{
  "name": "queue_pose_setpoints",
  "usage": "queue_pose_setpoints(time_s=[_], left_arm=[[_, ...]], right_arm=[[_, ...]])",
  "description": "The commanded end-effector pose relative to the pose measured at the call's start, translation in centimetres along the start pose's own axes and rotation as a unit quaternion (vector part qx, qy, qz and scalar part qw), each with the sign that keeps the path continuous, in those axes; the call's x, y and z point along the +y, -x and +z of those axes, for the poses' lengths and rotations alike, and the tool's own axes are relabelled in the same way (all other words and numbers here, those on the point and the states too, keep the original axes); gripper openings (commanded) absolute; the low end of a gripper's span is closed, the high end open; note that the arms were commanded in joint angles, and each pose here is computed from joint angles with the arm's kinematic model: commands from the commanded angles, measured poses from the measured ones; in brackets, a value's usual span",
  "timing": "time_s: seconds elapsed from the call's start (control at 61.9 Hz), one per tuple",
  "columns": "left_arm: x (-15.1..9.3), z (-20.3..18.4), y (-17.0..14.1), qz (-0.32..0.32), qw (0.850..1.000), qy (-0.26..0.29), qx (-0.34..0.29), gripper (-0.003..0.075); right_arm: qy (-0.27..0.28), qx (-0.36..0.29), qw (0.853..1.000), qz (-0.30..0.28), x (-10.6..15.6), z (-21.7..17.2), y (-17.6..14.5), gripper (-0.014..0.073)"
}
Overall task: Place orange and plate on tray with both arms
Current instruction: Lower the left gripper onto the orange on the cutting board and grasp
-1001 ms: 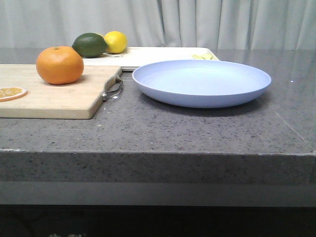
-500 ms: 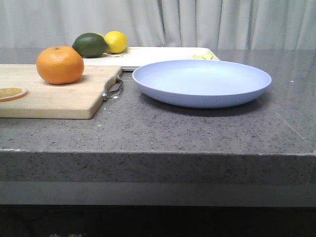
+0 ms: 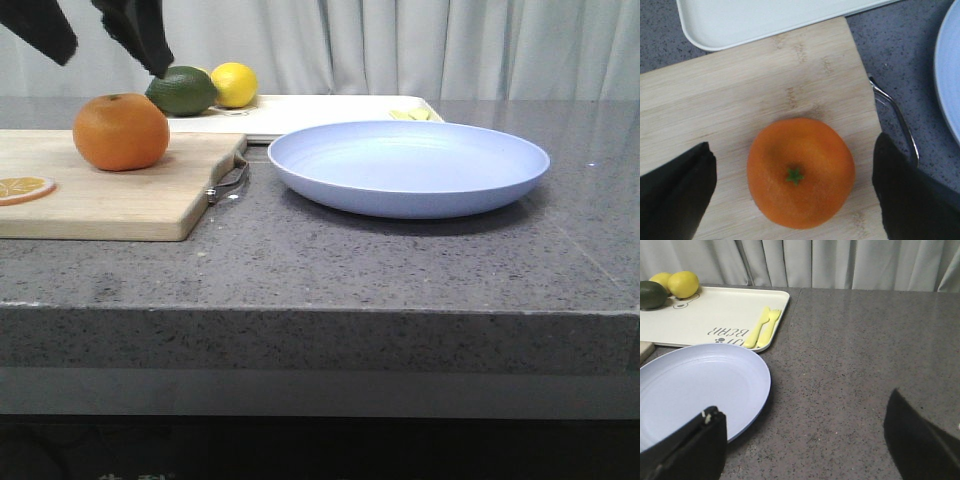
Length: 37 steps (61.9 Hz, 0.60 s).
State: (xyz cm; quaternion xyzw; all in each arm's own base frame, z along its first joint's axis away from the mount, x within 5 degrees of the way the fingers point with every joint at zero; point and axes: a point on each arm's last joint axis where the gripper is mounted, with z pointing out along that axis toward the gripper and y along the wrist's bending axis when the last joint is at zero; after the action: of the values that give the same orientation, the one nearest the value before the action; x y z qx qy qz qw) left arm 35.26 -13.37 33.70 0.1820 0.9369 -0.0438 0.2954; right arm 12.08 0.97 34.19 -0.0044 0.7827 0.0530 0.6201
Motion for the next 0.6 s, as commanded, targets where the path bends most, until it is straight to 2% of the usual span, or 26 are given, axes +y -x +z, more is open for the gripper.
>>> queue_pose_setpoints(time_s=[0.0,0.581], left_arm=[[-0.3,-2.0,1.7,0.002,0.999,-0.005,-0.041,0.0602],[0.4,1.6,1.4,-0.023,1.000,-0.018,0.008,0.0602]], right_arm=[[0.000,-0.060,0.998,-0.003,0.1,-0.3,2.0,0.0643],[0.000,-0.060,0.998,-0.003,0.1,-0.3,2.0,0.0643]])
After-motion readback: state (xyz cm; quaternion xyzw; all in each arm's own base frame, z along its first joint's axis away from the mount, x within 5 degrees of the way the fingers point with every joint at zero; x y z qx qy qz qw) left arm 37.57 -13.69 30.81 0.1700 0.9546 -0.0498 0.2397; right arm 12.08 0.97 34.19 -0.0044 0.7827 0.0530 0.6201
